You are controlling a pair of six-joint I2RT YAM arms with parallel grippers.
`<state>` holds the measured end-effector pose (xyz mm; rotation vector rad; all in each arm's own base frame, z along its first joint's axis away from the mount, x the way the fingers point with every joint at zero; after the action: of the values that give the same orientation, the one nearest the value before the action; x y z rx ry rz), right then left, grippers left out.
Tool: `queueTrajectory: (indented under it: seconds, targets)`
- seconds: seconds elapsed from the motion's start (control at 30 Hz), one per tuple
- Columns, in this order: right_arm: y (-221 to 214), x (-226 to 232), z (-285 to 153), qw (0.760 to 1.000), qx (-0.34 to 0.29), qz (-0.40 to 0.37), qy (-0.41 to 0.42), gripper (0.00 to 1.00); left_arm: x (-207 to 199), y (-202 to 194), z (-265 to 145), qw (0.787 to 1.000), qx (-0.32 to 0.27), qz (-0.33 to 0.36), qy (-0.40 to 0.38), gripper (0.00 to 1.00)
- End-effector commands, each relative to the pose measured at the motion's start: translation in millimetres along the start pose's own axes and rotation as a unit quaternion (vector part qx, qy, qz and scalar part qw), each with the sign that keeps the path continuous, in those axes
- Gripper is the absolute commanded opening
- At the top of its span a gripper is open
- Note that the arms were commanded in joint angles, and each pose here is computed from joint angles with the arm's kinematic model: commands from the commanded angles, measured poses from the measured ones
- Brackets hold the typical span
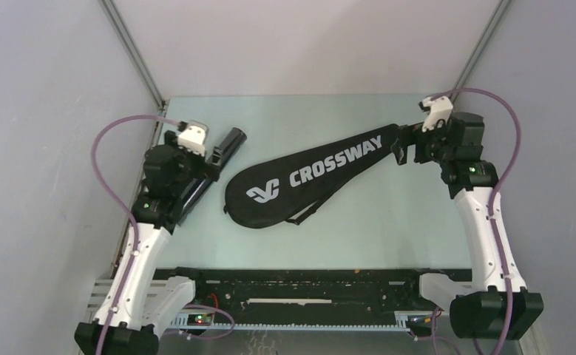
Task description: Pack up the badminton gear
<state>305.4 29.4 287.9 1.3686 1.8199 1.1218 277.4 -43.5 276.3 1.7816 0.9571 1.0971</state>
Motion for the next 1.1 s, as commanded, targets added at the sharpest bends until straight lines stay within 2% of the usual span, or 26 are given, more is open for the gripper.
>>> queueTrajectory:
  seconds: [0.0, 0.1, 0.2, 0.4, 0.53, 0.67, 1.07]
  targets:
    - [22, 0, -19, 0.996, -0.071, 0.048, 0.032, 1.0, 38, 44, -23, 0.985, -0.111, -0.094, 0.091, 1.0]
    - [21, -8, -32, 0.991, -0.108, 0.079, 0.017, 1.0, 54, 43, -41, 0.97, -0.15, -0.111, 0.158, 1.0]
    - [18, -4, -46, 0.99, -0.125, 0.054, 0.02, 1.0, 57, 36, -52, 0.962, -0.16, -0.118, 0.185, 1.0]
    - [15, 21, -71, 0.987, -0.147, 0.023, 0.065, 1.0, 40, 41, -75, 0.96, -0.207, -0.103, 0.157, 1.0]
    - [7, 20, -74, 0.986, -0.16, 0.011, 0.054, 1.0, 27, 45, -80, 0.964, -0.22, -0.093, 0.115, 1.0]
    - [3, 22, -80, 0.985, -0.163, 0.005, 0.052, 0.99, 18, 43, -81, 0.968, -0.218, -0.088, 0.088, 1.0]
    - [-1, 21, -80, 0.986, -0.156, 0.0, 0.058, 0.99, 25, 32, -75, 0.97, -0.194, -0.101, 0.105, 1.0]
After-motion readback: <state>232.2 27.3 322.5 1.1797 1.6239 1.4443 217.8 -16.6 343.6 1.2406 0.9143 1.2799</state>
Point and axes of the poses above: each gripper's point midway between its finger pads, its own z axis out along the fingers, its own x axis along the line the jaws close on, y = z × x, the point moved 4 cm from there along -z, back along the fingers, and after that the axes turned 4 degrees about z, right-handed, at the moved point
